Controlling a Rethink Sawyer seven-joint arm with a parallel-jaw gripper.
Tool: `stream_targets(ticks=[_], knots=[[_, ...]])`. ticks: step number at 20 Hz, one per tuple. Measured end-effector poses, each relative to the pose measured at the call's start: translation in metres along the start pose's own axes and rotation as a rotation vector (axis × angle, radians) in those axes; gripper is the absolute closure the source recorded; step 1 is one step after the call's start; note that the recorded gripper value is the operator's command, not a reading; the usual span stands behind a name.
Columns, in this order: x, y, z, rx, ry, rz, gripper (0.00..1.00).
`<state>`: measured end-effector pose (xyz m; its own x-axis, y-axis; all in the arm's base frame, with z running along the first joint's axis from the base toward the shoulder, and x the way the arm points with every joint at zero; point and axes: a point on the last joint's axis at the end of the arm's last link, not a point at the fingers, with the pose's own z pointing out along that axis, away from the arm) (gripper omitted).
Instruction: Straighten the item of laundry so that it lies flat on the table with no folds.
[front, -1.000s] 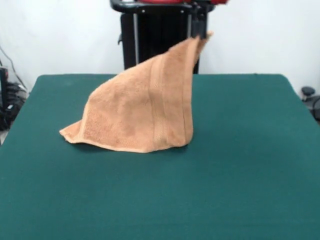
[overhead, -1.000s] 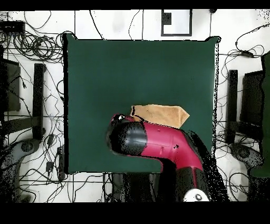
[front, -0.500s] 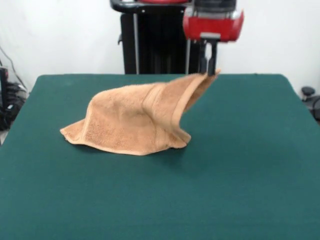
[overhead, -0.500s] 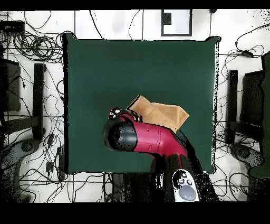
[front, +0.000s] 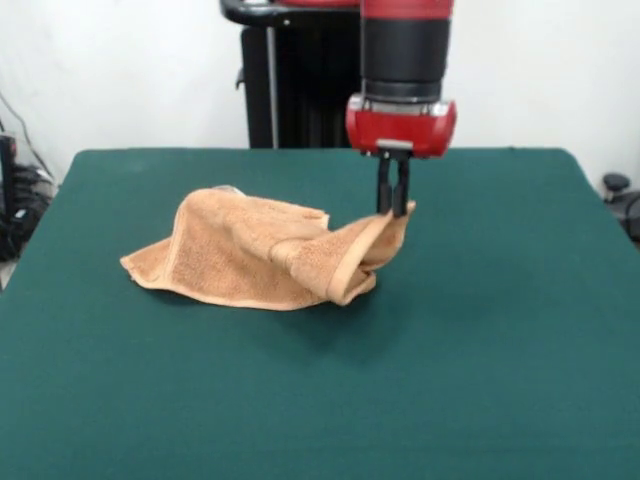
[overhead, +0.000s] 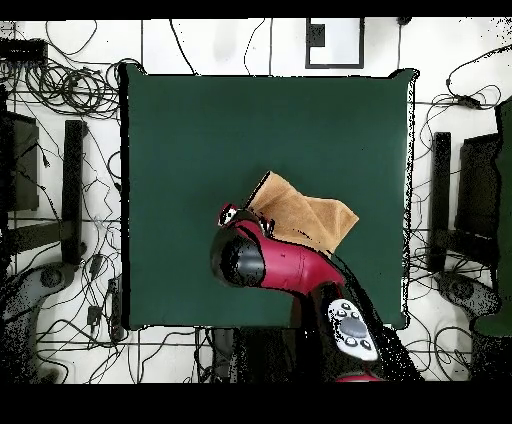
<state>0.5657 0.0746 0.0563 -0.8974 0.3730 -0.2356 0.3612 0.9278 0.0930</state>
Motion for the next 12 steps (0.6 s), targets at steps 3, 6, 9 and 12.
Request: stream_targets(ticks=[3,6,9,12], knots=[[0.012,-0.004,0.014,0.003,0.016,0.004,1.00],[0.020,-0.005,0.018,0.006,0.034,0.004,1.00],[0.027,-0.003,0.018,0.008,0.044,0.001,1.00],[0.032,0.012,0.007,0.010,0.036,-0.003,1.00]])
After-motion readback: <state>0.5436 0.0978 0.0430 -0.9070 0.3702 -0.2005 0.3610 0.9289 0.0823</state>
